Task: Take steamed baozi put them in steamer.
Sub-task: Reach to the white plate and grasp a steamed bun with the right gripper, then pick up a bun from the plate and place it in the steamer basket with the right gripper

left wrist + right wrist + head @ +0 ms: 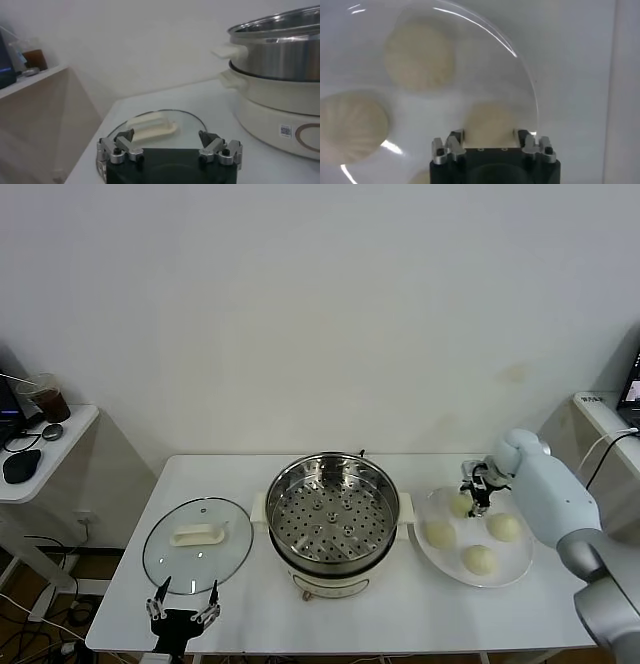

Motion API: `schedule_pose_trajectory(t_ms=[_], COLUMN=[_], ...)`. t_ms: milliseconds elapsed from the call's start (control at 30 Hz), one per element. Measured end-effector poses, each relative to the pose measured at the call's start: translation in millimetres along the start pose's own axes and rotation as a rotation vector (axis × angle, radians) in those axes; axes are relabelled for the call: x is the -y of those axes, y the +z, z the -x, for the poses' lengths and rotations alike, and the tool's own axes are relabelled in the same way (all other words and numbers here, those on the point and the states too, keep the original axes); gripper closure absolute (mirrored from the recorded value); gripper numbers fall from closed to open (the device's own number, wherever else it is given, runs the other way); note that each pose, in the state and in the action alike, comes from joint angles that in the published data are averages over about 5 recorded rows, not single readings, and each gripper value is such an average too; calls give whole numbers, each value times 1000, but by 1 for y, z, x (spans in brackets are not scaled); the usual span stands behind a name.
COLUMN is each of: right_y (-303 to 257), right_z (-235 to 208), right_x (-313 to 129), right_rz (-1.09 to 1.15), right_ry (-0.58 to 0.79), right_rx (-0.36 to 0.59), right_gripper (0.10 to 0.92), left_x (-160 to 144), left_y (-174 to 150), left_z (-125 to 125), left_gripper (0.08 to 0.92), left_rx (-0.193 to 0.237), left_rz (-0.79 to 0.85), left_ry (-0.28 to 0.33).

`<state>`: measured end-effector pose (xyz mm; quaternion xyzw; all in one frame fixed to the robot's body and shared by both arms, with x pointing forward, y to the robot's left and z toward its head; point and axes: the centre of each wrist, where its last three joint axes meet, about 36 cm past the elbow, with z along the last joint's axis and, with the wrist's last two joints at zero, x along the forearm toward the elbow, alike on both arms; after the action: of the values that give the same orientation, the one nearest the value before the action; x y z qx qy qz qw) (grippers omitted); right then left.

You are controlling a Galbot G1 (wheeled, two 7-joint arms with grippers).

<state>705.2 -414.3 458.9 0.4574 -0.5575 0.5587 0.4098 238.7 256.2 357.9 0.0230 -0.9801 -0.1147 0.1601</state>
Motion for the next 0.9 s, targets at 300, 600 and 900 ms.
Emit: schedule_pose_trajectory(t_ms=[300, 600, 900], right_y=[-8, -67, -168], right_z=[-31, -106, -189], right_x=[17, 69, 119], right_rz=[-15, -118, -339], right_ry=[29, 94, 136], right_rx=[23, 131, 242], right_gripper=[553, 547, 552], left_x=[2, 0, 0], left_y=[-4, -11, -20], left_z=[4, 8, 7], left_gripper=[177, 177, 177], left_rx=[15, 43, 67], left_rz=[-3, 1, -7], left_ry=[-6, -27, -40])
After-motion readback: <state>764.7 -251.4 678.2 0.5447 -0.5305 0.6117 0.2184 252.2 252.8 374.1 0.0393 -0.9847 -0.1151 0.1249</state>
